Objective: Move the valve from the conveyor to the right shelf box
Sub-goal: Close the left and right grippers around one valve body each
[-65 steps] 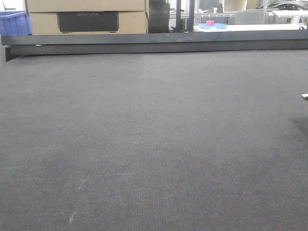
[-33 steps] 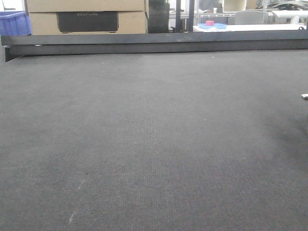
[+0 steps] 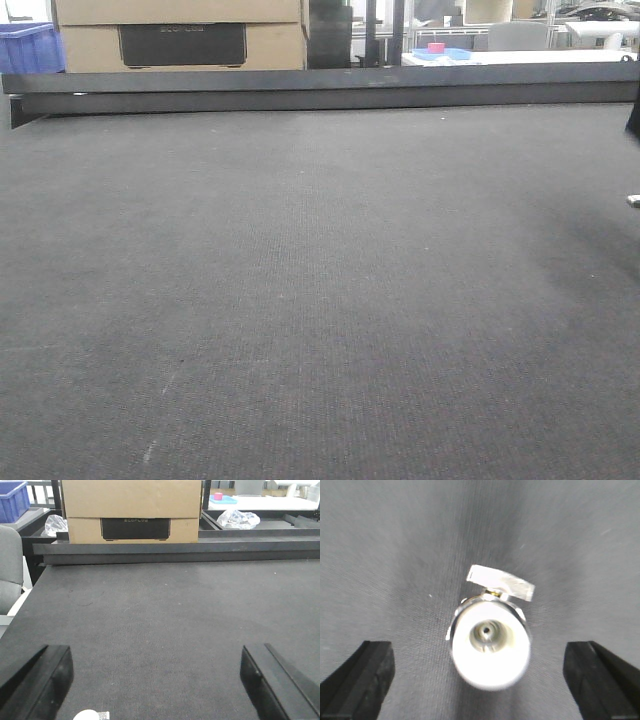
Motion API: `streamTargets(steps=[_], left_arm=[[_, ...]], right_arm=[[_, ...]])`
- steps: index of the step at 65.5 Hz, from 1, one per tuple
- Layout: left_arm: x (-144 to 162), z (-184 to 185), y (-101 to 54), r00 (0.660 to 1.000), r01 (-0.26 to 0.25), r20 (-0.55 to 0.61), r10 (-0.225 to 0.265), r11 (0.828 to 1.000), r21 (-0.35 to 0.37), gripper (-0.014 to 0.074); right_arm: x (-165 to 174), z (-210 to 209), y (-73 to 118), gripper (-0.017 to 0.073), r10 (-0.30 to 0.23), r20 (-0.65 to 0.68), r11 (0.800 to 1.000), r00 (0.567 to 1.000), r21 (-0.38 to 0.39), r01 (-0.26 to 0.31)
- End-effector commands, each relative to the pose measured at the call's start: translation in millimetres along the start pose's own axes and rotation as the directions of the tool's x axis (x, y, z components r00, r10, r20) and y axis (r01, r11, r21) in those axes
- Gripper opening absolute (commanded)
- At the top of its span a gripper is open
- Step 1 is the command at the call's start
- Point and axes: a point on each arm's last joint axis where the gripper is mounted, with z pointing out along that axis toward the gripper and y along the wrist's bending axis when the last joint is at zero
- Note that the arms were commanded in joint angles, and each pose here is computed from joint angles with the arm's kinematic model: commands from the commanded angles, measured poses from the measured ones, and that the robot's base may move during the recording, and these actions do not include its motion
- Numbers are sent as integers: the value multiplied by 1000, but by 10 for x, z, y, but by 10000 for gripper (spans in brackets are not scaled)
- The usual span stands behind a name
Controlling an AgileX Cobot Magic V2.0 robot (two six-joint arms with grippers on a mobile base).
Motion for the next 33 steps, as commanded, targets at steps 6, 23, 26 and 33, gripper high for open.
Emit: streamTargets(steps=[6,23,26,33], left_arm=[[-25,-5,-9,1000,12,9,-12,1000,9,580],[-25,-5,-9,1000,12,9,-12,1000,9,580],[-25,-5,-9,1000,12,9,-12,1000,9,580],[-25,-5,-9,1000,12,9,-12,1000,9,580]], right_arm=[[-92,308,-48,568,-7,-70,1000,998,14,8],[-122,568,-96,487,-20,-136,999,991,36,25],[-130,569,-97,410,-21,-128,999,992,37,26],[-131,549,-95,132,-21,-120,999,993,38,26]])
